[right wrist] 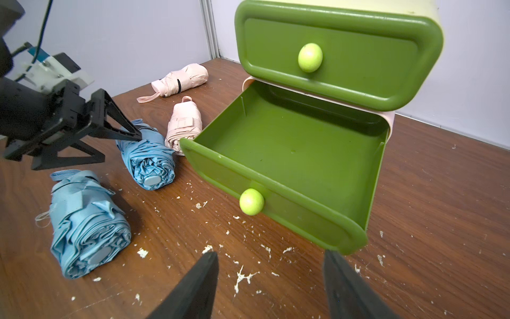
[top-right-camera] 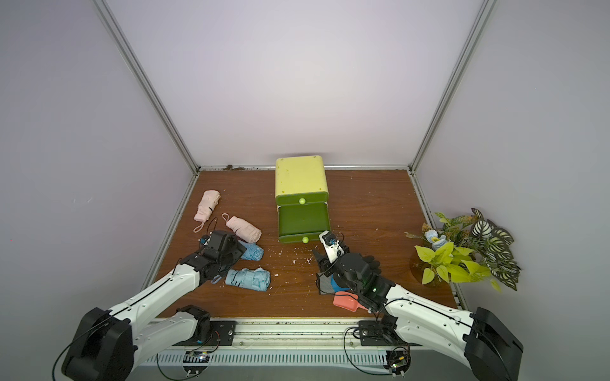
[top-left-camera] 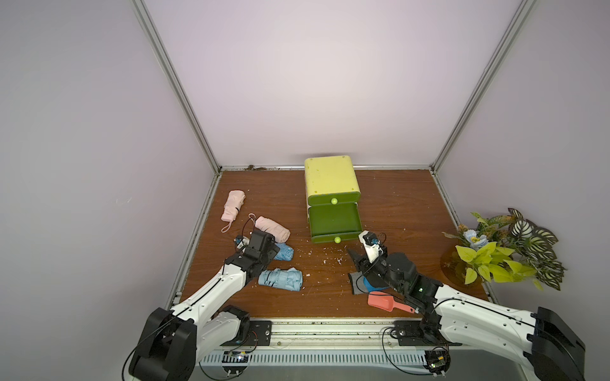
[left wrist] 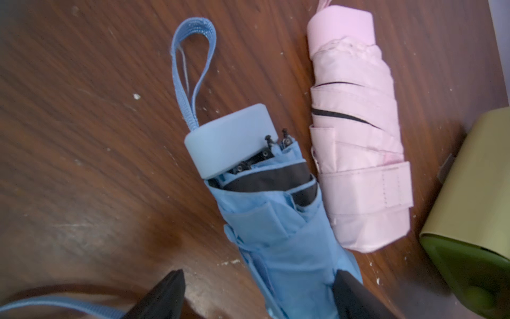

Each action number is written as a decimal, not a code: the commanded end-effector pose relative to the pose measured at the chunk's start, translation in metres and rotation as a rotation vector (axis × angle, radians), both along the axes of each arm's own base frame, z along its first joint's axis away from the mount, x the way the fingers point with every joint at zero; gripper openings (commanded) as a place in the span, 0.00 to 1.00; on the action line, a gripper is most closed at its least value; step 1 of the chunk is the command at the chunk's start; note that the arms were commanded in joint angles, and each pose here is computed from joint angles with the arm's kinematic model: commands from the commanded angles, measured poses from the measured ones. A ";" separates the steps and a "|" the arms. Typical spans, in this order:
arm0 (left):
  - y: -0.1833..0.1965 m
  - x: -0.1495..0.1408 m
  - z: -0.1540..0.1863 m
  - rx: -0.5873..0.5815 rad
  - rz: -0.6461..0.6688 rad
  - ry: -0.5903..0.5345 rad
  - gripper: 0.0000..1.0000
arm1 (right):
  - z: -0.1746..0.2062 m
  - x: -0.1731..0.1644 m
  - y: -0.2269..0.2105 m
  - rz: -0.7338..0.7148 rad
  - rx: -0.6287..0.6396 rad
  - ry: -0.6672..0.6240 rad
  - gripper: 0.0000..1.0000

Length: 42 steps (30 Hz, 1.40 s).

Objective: Place the umbrella in the drawer by color
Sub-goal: Pick up the umbrella from the center of the board.

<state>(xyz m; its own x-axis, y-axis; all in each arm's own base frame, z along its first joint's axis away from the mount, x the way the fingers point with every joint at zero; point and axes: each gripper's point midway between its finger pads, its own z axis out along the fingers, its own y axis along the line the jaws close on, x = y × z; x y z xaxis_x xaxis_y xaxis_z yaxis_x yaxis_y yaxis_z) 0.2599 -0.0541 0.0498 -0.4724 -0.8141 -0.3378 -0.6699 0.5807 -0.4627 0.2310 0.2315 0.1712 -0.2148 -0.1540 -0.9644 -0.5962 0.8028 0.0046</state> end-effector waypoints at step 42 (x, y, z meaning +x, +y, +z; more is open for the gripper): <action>-0.053 -0.056 0.330 -0.192 -0.490 -1.801 0.36 | 0.140 -0.020 0.091 0.423 0.238 -0.242 0.87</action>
